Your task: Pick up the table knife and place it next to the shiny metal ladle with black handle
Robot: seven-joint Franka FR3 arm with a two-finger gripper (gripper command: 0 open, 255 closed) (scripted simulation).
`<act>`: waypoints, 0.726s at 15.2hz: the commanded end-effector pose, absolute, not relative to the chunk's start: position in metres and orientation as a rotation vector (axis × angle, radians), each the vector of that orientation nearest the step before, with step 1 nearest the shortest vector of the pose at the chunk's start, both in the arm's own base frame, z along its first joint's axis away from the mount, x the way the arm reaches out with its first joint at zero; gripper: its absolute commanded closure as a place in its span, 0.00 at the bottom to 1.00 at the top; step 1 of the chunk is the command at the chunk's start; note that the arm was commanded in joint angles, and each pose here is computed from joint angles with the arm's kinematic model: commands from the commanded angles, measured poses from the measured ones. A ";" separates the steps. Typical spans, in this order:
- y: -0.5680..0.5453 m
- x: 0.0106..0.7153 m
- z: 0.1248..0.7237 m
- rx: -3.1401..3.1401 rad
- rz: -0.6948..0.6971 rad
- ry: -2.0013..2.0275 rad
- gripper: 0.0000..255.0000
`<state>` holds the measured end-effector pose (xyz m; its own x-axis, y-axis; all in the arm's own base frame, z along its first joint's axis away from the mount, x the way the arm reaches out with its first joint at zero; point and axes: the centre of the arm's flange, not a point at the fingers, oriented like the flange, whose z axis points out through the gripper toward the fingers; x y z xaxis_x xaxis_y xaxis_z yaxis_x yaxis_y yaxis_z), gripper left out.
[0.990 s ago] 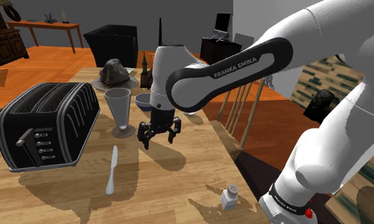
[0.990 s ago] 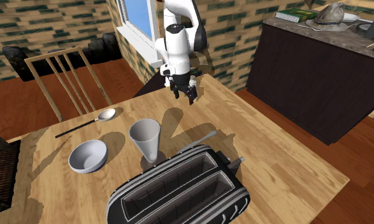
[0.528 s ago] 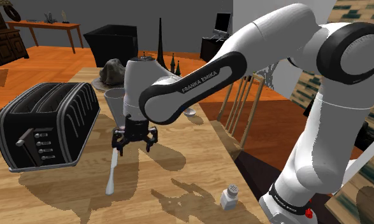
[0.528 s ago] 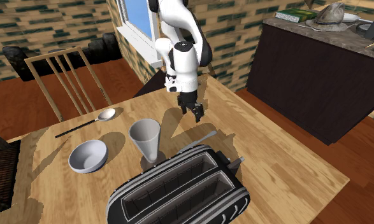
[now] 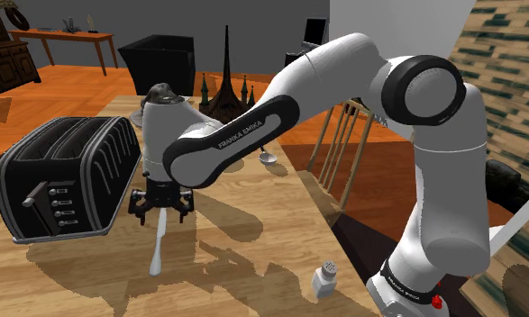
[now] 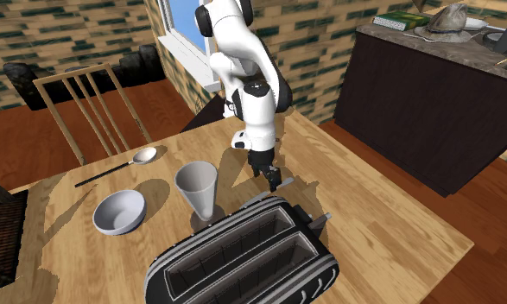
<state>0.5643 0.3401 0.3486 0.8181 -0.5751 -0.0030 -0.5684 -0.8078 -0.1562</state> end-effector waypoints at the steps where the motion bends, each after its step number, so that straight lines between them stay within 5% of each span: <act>1: 0.342 0.569 0.337 -2.848 -0.069 0.909 0.00; 11: 0.345 0.571 0.313 -2.848 -0.069 0.909 0.00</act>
